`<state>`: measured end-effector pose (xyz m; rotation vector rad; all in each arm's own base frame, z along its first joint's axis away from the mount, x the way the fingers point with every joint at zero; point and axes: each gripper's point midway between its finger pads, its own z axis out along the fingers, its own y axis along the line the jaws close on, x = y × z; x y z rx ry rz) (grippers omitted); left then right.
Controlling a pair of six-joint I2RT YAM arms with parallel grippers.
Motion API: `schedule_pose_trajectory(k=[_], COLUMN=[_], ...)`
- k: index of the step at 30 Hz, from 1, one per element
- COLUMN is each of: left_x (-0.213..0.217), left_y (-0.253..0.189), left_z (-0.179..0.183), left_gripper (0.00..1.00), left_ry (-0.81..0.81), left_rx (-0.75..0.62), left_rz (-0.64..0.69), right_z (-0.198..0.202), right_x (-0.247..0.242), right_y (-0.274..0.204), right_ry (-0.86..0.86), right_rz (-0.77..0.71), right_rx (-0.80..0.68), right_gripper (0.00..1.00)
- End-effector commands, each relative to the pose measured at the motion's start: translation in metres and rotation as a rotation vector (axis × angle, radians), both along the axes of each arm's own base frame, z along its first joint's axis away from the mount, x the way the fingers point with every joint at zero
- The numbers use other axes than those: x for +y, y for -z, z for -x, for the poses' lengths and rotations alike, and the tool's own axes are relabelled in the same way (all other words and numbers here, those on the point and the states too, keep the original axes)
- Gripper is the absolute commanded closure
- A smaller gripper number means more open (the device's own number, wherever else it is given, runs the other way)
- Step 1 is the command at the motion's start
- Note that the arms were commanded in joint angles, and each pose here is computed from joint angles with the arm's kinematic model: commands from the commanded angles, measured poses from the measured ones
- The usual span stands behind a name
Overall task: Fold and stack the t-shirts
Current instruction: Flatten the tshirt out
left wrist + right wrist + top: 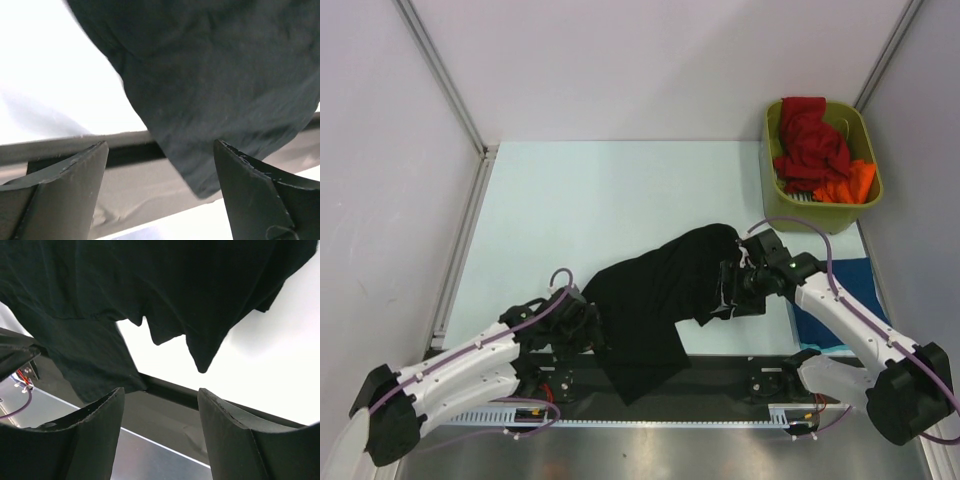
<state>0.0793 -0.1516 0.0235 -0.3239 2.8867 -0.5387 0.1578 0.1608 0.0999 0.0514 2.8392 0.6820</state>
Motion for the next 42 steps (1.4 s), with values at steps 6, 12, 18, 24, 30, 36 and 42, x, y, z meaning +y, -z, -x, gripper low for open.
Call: schedule_pose_trajectory(k=[6, 12, 18, 24, 30, 36, 42], left_x=[-0.001, -0.004, -0.015, -0.028, -0.034, -0.028, 0.022], left_y=[0.014, 0.007, 0.012, -0.001, -0.019, -0.050, -0.141], left_z=[-0.013, -0.024, -0.017, -0.025, -0.035, -0.052, -0.093], left_gripper=[0.19, 0.30, 0.39, 0.49, 0.69, 1.00, 1.00], left_ry=[-0.170, -0.182, -0.118, -0.090, -0.085, -0.078, -0.162], left_rx=[-0.022, -0.064, 0.014, -0.014, -0.072, -0.169, -0.451], left_rz=[0.095, 0.129, 0.131, 0.187, 0.237, 0.216, -0.002], right_z=[0.001, 0.003, -0.001, -0.002, 0.000, -0.001, -0.013], right_x=[0.007, 0.005, 0.007, 0.007, 0.007, -0.007, -0.008], right_y=[-0.003, 0.000, -0.003, 0.001, 0.012, 0.027, 0.027], right_ry=[0.016, 0.018, 0.020, 0.023, 0.024, 0.044, 0.060], right_rz=[-0.025, -0.012, -0.016, -0.017, -0.007, 0.083, 0.075], right_rx=[-0.017, -0.013, -0.022, -0.024, 0.003, 0.035, 0.024], right_gripper=[0.34, 0.34, 0.35, 0.35, 0.32, 0.28, 0.29])
